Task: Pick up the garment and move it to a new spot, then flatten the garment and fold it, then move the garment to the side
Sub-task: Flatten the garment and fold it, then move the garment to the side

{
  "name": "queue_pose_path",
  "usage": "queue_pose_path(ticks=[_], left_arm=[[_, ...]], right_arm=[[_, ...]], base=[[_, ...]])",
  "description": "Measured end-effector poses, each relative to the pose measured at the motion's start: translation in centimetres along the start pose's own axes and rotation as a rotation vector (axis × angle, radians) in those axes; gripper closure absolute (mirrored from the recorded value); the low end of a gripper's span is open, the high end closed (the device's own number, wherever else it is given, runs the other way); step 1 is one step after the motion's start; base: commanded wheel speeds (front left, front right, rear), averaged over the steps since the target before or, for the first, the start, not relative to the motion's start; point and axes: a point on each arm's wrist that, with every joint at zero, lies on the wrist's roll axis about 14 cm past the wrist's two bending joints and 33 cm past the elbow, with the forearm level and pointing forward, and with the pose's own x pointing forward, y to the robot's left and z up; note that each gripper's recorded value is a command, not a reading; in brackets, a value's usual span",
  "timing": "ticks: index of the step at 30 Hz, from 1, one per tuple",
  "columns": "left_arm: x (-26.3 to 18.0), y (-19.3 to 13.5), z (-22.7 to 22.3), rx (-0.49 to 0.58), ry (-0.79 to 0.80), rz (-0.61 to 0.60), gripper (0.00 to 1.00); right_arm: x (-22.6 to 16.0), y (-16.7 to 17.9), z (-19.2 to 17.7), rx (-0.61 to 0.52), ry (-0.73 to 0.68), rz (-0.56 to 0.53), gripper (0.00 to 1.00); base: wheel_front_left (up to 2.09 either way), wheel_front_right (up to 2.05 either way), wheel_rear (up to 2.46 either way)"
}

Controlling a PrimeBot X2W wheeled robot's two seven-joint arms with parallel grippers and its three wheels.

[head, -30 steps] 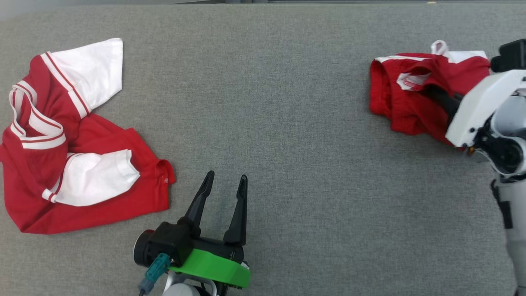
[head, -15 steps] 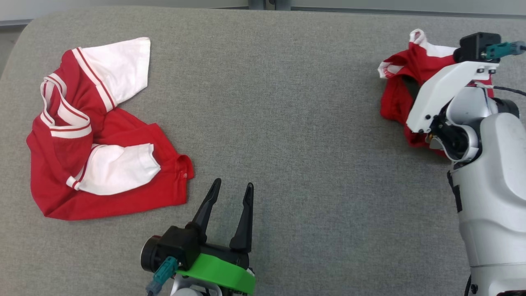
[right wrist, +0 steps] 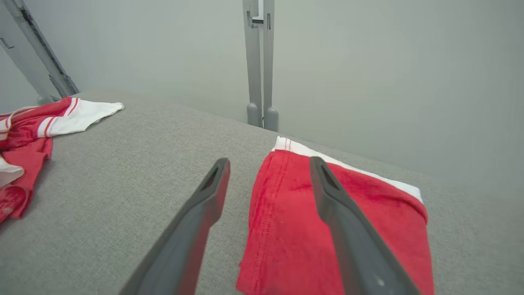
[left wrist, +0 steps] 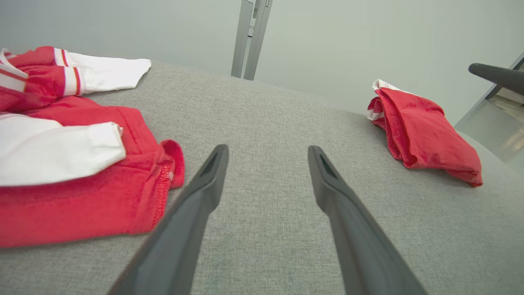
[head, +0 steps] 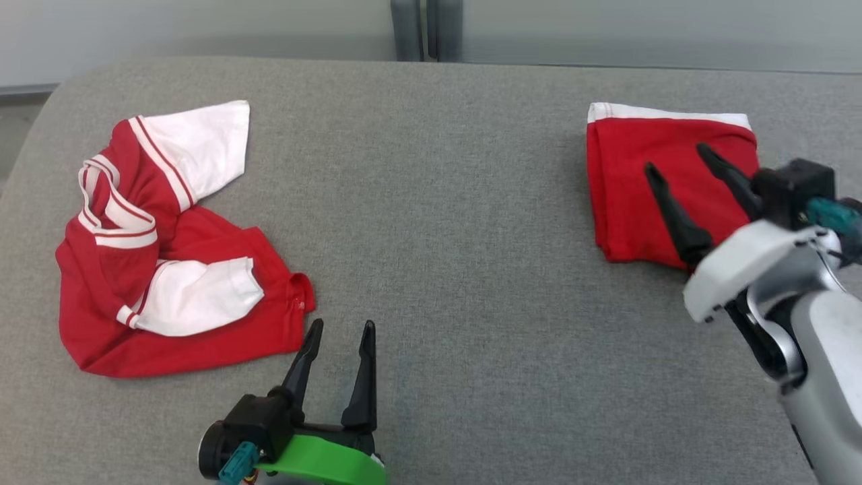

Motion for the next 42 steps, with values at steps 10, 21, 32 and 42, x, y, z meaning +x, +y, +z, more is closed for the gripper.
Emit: queue_pose_path(ticks=[10,21,32,42], left_arm=[[-3.2,2.7,2.3,0.049,-0.081,0.054,0.0],[-5.4,3.1,3.4,0.079,-0.125,0.024,0.0],[-4.9,1.8,3.9,0.09,-0.14,-0.028,0.0],[-4.6,1.7,3.2,0.091,-0.116,-0.034,0.0]], right_arm=[[-12.2,-5.1,-0.4,-0.115,-0.203,-0.224,0.0],[-18.2,-3.4,-2.8,-0.007,-0.198,-0.367,0.0],[-20.3,-3.7,-3.6,0.008,-0.19,-0.432,0.0],[-18.5,-3.8,-3.7,0.073,-0.201,-0.414,0.0]], base=[[0.0,0.0,0.0],[0.0,0.0,0.0],[0.0,0.0,0.0],[0.0,0.0,0.0]])
